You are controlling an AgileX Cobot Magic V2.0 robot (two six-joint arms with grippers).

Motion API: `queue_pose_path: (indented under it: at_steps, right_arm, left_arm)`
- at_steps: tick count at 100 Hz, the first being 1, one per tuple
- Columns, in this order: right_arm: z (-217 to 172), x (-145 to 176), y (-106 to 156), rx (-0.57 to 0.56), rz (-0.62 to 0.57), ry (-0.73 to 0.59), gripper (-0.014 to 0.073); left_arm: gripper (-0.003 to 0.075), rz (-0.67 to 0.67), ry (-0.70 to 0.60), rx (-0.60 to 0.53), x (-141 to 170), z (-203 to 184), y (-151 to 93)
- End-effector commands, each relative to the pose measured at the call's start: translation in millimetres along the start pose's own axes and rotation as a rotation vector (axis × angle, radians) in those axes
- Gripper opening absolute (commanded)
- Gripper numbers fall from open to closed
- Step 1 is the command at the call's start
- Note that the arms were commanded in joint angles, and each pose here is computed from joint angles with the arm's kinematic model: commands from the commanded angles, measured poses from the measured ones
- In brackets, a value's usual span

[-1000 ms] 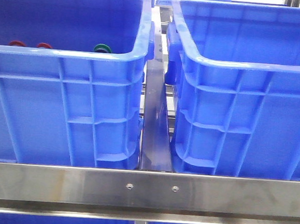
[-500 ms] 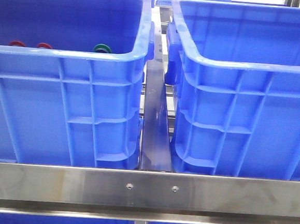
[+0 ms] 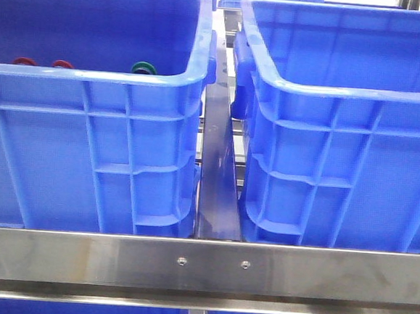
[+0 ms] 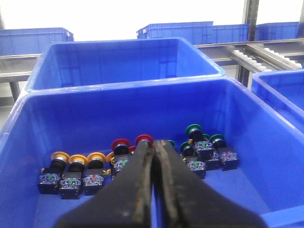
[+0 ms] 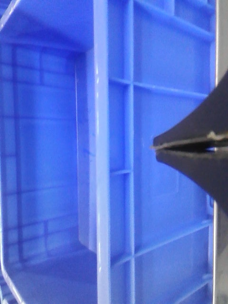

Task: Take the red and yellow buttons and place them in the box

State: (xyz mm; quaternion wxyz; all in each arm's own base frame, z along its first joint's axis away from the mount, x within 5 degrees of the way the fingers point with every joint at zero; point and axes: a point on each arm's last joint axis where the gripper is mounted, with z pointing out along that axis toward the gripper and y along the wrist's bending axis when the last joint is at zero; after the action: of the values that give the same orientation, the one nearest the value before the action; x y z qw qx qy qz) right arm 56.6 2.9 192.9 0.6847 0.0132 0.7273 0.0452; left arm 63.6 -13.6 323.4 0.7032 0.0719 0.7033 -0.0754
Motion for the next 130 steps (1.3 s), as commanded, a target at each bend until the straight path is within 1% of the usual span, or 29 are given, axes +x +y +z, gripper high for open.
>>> queue_pose_path:
  at_steps: [1,25,130]
  right_arm:
    - [-2.3,-10.2,0.6,-0.008,0.002,-0.123,-0.0067]
    - [-2.9,-14.2,0.7,-0.01,0.001,-0.167,-0.0067]
    - [-2.8,-13.2,0.7,-0.01,0.002,-0.156,-0.0067]
  left_arm:
    - [-0.0019,-0.015,-0.1,0.001,-15.2,-1.4,-0.1]
    - [-0.0019,-0.015,-0.1,0.001,-15.2,-1.4,-0.1]
    - [-0.0019,-0.015,-0.1,0.001,-15.2,-1.4,-0.1]
